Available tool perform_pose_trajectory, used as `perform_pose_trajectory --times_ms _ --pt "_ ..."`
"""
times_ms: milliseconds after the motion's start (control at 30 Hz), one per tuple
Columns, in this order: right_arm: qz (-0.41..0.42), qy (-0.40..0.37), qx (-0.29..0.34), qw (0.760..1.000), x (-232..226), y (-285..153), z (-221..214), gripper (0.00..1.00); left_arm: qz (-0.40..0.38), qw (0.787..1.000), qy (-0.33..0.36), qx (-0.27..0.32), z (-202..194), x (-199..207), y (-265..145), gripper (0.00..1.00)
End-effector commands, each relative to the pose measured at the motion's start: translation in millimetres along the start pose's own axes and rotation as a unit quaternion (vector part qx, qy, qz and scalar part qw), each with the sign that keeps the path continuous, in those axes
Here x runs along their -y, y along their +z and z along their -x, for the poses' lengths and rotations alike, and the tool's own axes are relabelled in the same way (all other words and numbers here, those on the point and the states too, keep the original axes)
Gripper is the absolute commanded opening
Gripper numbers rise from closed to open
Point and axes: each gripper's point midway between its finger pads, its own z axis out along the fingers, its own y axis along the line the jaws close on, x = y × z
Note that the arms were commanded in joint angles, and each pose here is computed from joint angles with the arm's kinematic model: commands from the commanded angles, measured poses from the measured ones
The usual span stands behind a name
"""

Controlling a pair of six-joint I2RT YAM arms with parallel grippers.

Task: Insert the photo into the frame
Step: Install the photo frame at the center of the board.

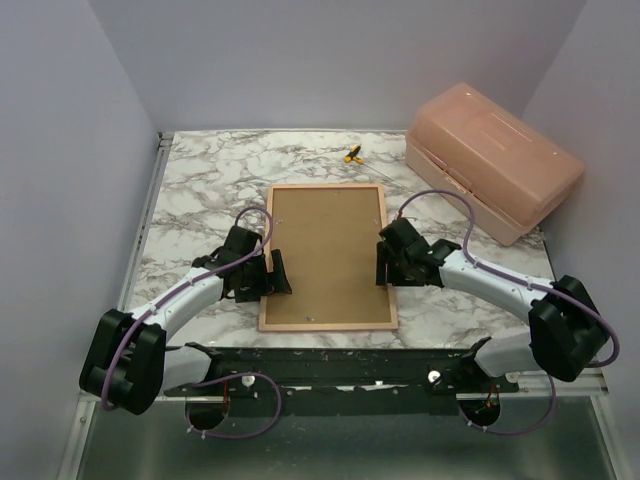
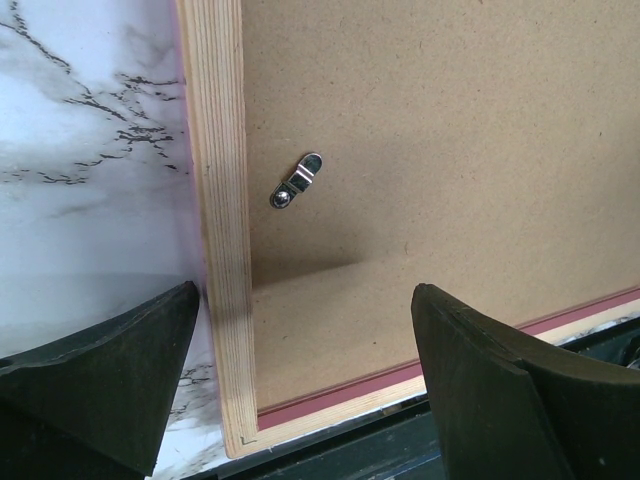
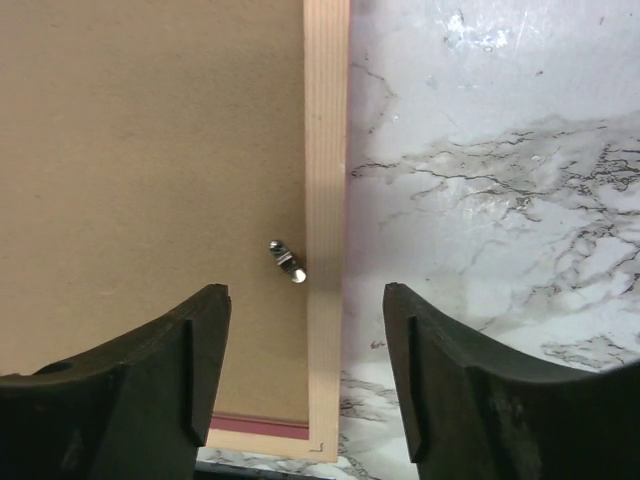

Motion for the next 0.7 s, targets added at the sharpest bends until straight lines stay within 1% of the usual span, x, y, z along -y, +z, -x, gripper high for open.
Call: perform_pose_trajectory --times_ms 0,67,167,267,500,567,667 --pt "0.026 0.022 0.011 0.999 -8.5 -15.3 13.0 0.73 0.0 1.0 0.004 -0.019 -8.2 -1.6 1.9 0.9" --pt "0.025 0.025 0.007 0.999 -7.3 -12.5 12.3 0.77 0.001 1.0 0.005 -0.018 -6.9 -1.3 2.1 0.9" --pt "0.022 0.03 -0.008 0.999 -4.0 -4.3 7.7 0.78 0.01 1.0 0.004 -0.019 -5.3 -3.2 2.0 0.9" --pt "0.014 0.031 -0.022 0.999 0.1 3.2 1.7 0.78 0.03 1.0 0.003 -0.007 -1.0 -8.6 -2.2 0.9" --pt "-0.001 0.027 -0.037 0.999 6.5 9.4 -5.6 0.78 0.072 0.996 0.0 0.057 18.8 -18.2 -24.7 0.9" --pt "-0.005 0.028 -0.041 0.999 7.8 11.5 -6.9 0.77 0.065 0.996 0.002 0.061 21.6 -14.9 -24.8 0.9" --pt "-0.011 0.03 -0.043 0.999 10.4 15.4 -9.3 0.75 0.058 0.997 0.006 0.051 24.2 -10.3 -18.2 0.89"
